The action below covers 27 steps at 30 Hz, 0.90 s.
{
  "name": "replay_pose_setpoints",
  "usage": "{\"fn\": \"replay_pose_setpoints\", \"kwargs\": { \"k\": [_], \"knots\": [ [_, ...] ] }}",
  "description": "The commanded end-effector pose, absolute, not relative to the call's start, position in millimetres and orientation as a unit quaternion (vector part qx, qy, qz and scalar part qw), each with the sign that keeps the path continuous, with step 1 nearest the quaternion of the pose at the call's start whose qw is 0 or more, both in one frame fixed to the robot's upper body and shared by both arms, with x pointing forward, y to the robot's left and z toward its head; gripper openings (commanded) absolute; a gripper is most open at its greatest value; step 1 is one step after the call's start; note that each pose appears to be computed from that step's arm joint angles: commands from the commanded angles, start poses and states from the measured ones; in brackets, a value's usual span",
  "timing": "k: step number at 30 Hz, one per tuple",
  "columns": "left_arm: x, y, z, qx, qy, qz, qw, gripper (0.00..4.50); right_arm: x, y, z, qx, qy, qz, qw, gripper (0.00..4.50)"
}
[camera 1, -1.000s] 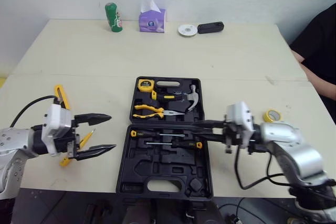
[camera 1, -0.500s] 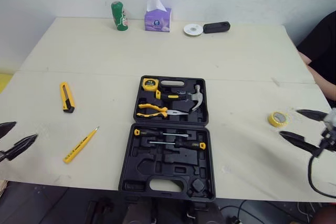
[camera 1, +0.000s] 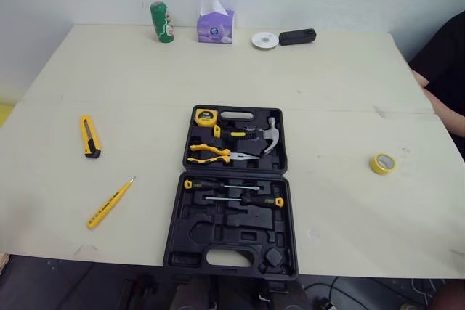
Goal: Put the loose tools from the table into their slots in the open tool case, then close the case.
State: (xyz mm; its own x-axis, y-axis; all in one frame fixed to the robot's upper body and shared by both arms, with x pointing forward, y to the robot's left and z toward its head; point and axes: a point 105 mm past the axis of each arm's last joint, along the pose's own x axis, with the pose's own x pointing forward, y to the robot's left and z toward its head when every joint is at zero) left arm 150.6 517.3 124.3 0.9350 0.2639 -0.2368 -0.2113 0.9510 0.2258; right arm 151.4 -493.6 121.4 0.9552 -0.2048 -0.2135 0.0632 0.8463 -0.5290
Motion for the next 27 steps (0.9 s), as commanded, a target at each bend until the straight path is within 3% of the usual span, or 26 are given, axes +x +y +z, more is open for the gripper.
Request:
{"fn": "replay_pose_setpoints", "kwargs": {
  "k": [1, 9, 16, 21, 27],
  "knots": [
    [142, 525, 134, 0.092, 0.109, 0.141, 0.980, 4.50, 140, -507, 135, -0.284, 0.111, -0.114, 0.946, 4.45],
    [151, 517, 139, 0.105, 0.088, 0.106, 0.985, 4.50, 162, -491, 131, -0.275, 0.086, -0.061, 0.956, 4.45],
    [173, 501, 161, 0.119, 0.063, 0.039, 0.990, 4.50, 195, -452, 128, -0.224, 0.033, 0.053, 0.973, 4.45],
    [185, 478, 163, 0.102, 0.060, -0.040, 0.992, 4.50, 218, -425, 144, -0.220, -0.003, 0.128, 0.967, 4.45],
    [190, 417, 152, 0.093, 0.113, -0.190, 0.971, 4.50, 251, -367, 175, -0.194, -0.059, 0.237, 0.950, 4.45]
  ]
}}
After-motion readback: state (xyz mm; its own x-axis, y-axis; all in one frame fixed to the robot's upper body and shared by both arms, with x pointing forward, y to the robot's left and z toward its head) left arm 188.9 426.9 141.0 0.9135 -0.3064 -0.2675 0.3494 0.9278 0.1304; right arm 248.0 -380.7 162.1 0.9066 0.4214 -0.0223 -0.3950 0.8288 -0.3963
